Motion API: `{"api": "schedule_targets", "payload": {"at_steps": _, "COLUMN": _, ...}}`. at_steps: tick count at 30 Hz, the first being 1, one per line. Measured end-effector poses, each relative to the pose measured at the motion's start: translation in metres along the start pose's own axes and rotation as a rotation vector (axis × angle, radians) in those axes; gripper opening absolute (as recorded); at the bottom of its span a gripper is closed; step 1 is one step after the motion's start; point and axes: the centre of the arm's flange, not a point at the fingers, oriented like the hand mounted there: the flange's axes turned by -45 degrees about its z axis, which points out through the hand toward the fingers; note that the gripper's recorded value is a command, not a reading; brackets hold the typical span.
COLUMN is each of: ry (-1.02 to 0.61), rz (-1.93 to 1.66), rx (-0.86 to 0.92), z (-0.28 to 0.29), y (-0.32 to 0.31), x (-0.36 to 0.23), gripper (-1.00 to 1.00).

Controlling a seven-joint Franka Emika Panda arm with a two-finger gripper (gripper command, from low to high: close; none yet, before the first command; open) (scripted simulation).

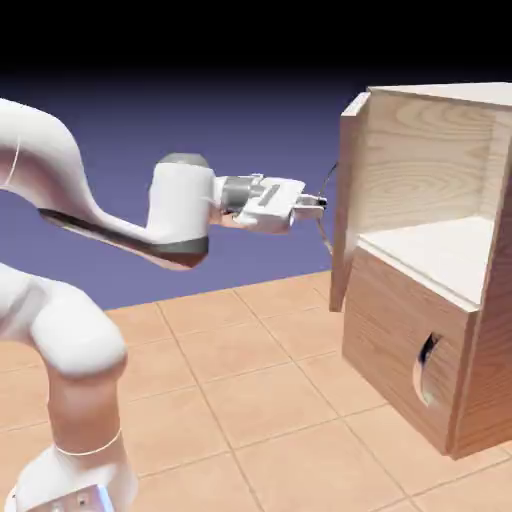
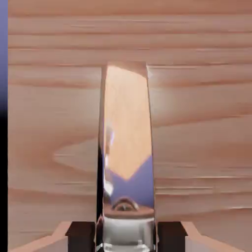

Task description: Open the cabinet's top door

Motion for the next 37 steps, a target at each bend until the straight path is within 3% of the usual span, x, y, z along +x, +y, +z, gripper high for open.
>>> {"api": "schedule_targets", "payload": {"at_steps": 20, "ry": 0.000, "rz": 0.001, "rx": 0.496, "z": -0.131, "y": 0.107, "x": 0.000, "gripper": -1.00}}
{"api": "schedule_targets", "payload": {"at_steps": 37, "ry": 0.000, "rz": 0.000, "rx": 0.815, "z": -0.184, "y": 0.206, "x": 0.000, "gripper": -1.00}}
